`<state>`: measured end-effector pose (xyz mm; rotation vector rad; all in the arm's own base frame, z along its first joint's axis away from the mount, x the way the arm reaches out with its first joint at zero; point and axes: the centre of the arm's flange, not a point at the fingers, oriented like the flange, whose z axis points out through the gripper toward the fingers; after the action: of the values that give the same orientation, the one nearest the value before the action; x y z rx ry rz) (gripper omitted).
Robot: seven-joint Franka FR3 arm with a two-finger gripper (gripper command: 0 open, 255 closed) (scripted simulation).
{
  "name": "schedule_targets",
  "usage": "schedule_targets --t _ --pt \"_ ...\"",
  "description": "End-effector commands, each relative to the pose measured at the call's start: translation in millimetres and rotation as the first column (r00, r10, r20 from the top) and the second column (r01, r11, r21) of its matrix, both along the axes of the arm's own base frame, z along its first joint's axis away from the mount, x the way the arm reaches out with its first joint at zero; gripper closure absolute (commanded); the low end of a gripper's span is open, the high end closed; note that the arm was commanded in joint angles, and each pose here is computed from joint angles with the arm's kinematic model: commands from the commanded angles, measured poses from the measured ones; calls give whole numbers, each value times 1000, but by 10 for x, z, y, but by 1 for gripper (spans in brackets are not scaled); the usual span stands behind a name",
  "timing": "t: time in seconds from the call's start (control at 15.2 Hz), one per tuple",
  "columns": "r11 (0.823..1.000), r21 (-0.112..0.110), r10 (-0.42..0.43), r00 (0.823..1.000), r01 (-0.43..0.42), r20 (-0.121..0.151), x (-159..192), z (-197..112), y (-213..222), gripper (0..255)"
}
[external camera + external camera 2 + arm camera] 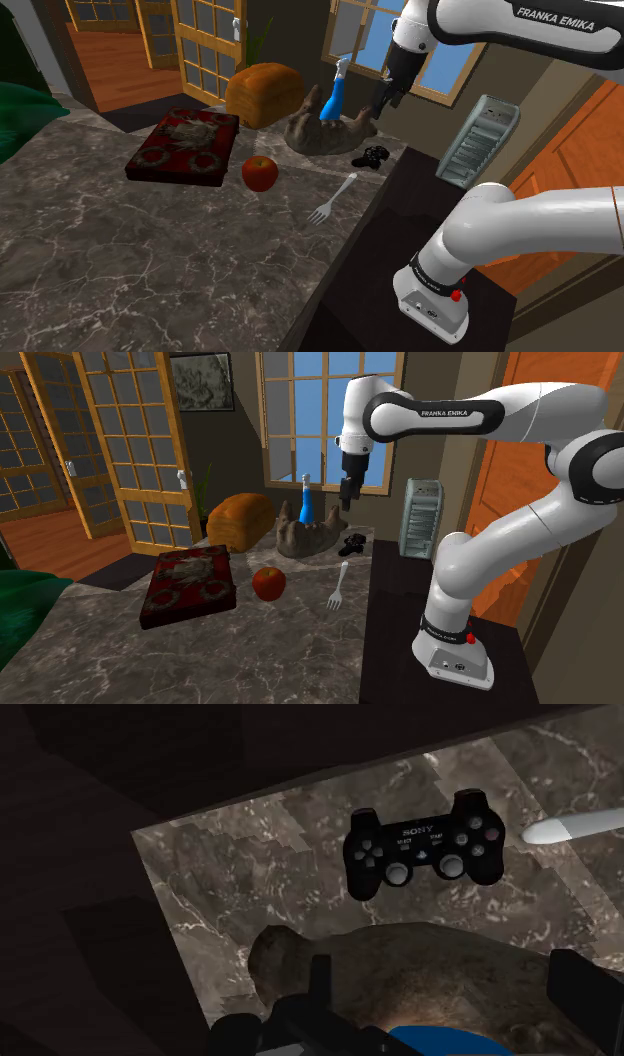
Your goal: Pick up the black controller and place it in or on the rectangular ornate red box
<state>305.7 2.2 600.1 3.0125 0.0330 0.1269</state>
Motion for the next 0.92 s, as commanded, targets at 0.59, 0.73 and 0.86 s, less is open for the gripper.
schedule_targets --t 0.59,0.73,0.86 --pt "807 128 -571 817 577 -79 -39 -860 -473 0" --pt "807 128 -571 817 577 -79 -38 -966 -474 0" --pt "807 128 -571 817 577 -79 -38 -1071 -474 0"
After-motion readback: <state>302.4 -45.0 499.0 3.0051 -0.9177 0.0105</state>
